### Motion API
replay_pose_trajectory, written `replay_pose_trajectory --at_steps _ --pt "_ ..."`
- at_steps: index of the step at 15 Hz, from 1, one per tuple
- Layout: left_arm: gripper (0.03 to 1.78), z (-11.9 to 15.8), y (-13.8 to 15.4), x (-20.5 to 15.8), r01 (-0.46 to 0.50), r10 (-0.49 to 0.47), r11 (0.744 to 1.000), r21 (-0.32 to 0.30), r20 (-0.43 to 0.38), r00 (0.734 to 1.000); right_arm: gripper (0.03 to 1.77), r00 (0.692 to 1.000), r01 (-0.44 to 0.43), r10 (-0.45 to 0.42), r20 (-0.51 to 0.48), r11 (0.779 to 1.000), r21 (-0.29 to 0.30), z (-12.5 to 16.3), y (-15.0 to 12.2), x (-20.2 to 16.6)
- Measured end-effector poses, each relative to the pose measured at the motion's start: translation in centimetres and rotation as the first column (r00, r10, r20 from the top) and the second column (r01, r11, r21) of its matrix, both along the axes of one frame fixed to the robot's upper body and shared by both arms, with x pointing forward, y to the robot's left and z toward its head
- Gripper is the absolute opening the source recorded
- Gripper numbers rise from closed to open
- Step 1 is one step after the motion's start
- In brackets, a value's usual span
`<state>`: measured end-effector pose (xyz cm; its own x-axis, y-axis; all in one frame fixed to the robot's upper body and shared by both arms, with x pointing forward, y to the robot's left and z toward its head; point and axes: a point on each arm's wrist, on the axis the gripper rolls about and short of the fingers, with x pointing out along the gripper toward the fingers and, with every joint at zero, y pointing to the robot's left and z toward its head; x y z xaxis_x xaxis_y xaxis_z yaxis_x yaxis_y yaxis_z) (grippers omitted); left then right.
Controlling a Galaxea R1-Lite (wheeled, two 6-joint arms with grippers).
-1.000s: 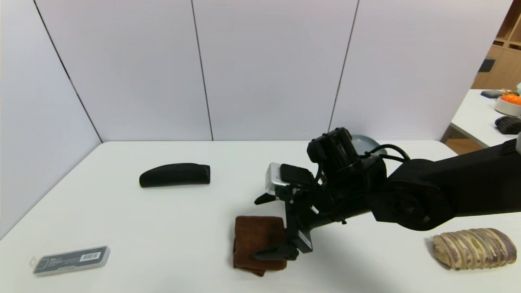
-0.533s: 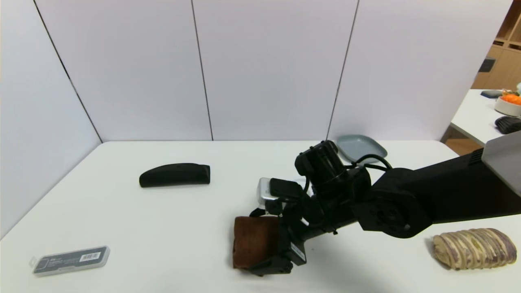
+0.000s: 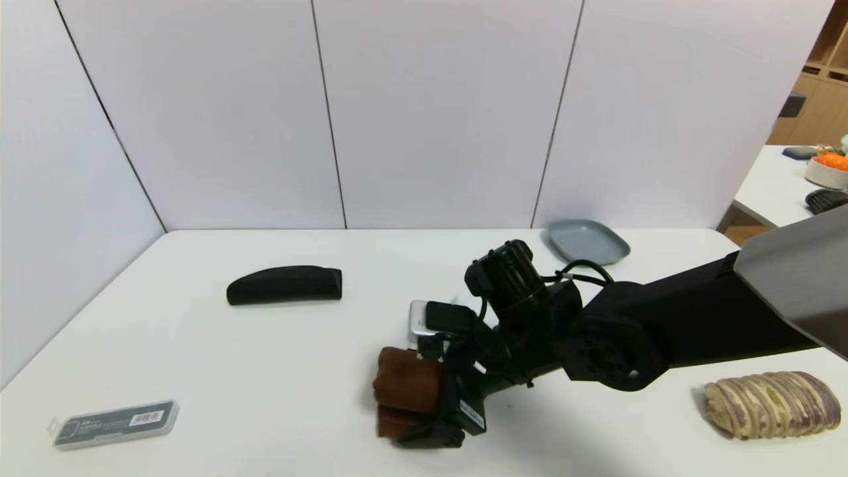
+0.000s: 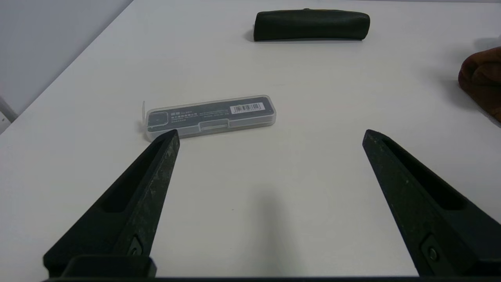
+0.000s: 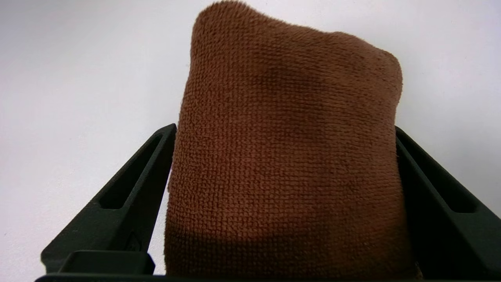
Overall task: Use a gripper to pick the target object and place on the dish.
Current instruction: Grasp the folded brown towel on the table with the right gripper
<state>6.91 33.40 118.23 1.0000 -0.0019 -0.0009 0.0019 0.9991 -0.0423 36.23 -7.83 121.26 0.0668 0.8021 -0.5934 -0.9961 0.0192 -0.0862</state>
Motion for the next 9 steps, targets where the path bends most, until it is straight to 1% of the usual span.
replay_pose_trajectory --at_steps 3,8,9 --pt "1.69 0.00 0.00 0.00 0.000 0.000 1.000 0.000 0.000 1.000 1.71 1.000 -0.002 0.002 0.008 1.000 -0.002 -0.40 0.26 0.34" --pt "1.69 0.00 0.00 0.00 0.000 0.000 1.000 0.000 0.000 1.000 1.71 0.999 -0.031 0.031 0.044 0.999 -0.010 -0.66 0.20 0.47" --pt "1.69 0.00 0.00 0.00 0.000 0.000 1.000 0.000 0.000 1.000 1.53 0.998 -0.030 0.030 0.046 1.000 -0.008 -0.65 0.16 0.54"
